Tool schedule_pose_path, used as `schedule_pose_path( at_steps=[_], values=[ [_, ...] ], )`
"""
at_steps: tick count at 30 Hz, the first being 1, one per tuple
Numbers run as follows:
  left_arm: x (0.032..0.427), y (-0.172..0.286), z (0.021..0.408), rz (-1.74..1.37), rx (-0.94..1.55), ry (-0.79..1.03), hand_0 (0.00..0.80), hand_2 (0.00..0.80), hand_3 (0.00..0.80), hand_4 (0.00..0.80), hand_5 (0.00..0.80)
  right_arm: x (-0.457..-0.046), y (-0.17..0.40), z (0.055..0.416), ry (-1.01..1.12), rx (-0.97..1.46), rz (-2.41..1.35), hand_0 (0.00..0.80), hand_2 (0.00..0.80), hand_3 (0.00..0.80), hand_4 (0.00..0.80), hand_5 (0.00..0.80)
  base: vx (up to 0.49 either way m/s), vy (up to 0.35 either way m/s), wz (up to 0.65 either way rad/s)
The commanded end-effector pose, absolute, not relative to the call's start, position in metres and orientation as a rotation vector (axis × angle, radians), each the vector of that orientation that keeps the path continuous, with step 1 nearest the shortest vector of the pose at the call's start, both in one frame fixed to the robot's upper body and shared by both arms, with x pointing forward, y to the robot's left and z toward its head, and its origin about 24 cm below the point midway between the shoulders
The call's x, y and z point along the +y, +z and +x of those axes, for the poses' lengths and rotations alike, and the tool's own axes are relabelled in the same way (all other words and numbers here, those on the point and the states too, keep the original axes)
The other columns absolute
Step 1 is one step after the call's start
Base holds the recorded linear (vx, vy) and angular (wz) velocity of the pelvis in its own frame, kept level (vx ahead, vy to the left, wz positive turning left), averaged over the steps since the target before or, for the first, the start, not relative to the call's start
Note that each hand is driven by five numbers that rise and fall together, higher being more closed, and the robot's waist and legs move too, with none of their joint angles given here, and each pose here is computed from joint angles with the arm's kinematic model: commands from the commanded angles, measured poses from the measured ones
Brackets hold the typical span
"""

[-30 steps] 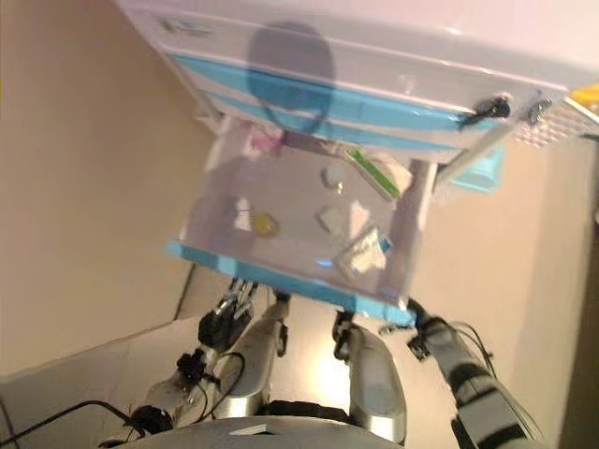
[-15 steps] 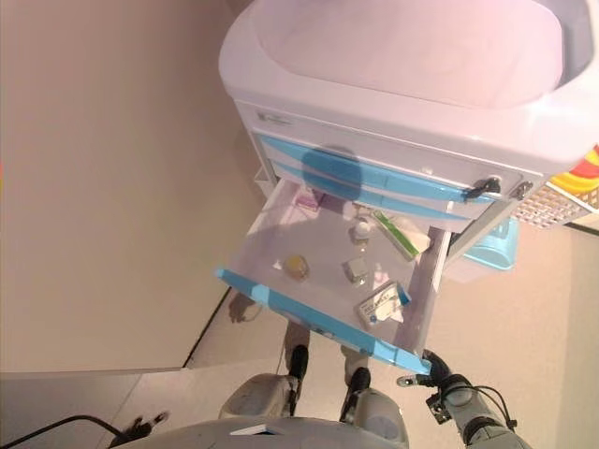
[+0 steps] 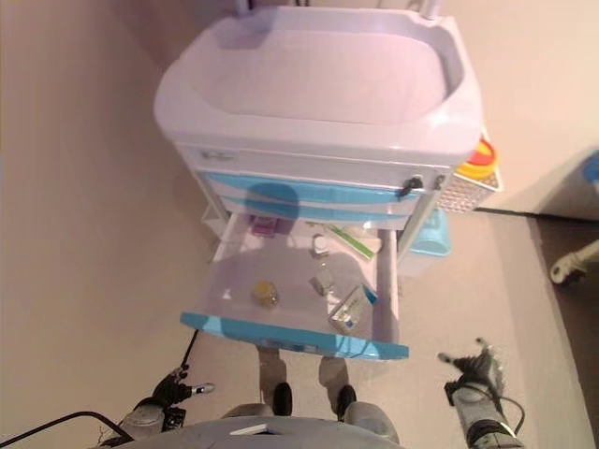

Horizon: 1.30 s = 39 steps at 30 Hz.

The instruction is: Open the drawer and pick up the medicine

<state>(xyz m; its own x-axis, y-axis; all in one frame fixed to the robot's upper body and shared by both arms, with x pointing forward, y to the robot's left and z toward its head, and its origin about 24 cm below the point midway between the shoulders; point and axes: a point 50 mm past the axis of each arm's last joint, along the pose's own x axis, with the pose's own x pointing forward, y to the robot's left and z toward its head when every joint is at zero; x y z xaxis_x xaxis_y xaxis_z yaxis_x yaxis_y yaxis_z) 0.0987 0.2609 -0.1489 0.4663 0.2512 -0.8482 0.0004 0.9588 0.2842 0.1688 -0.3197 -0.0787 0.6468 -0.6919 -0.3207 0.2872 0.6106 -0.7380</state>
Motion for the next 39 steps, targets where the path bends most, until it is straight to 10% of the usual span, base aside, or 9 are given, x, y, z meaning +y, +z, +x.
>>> schedule_pose_path(
  at_steps=[1, 7, 17, 39],
  values=[
    [0.258, -0.154, 0.088, 0.221, 1.146, 0.144, 0.000, 0.000, 0.000, 0.000, 0.000, -0.317, -0.014, 0.221, -0.647, 0.250, -0.824, 0.000, 0.000, 0.000, 0.000, 0.000, -0.003, 0.050, -0.31],
    [0.248, -0.157, 0.083, 0.213, 1.162, 0.076, 0.000, 0.000, 0.000, 0.000, 0.000, -0.227, 0.098, 0.263, -0.096, -0.395, -0.906, 0.000, 0.000, 0.000, 0.000, 0.000, -0.001, 0.051, -0.22],
    [0.246, -0.154, 0.101, 0.273, 1.148, 0.022, 0.000, 0.000, 0.000, 0.000, 0.000, -0.141, 0.114, 0.276, 0.654, -0.504, -0.986, 0.000, 0.000, 0.000, 0.000, 0.000, 0.006, -0.015, 0.08],
    [0.249, -0.157, 0.087, 0.278, 1.191, 0.020, 0.000, 0.000, 0.000, 0.000, 0.000, -0.128, 0.026, 0.316, 0.631, -0.168, -1.420, 0.000, 0.000, 0.000, 0.000, 0.000, -0.005, -0.062, 0.41]
  ],
)
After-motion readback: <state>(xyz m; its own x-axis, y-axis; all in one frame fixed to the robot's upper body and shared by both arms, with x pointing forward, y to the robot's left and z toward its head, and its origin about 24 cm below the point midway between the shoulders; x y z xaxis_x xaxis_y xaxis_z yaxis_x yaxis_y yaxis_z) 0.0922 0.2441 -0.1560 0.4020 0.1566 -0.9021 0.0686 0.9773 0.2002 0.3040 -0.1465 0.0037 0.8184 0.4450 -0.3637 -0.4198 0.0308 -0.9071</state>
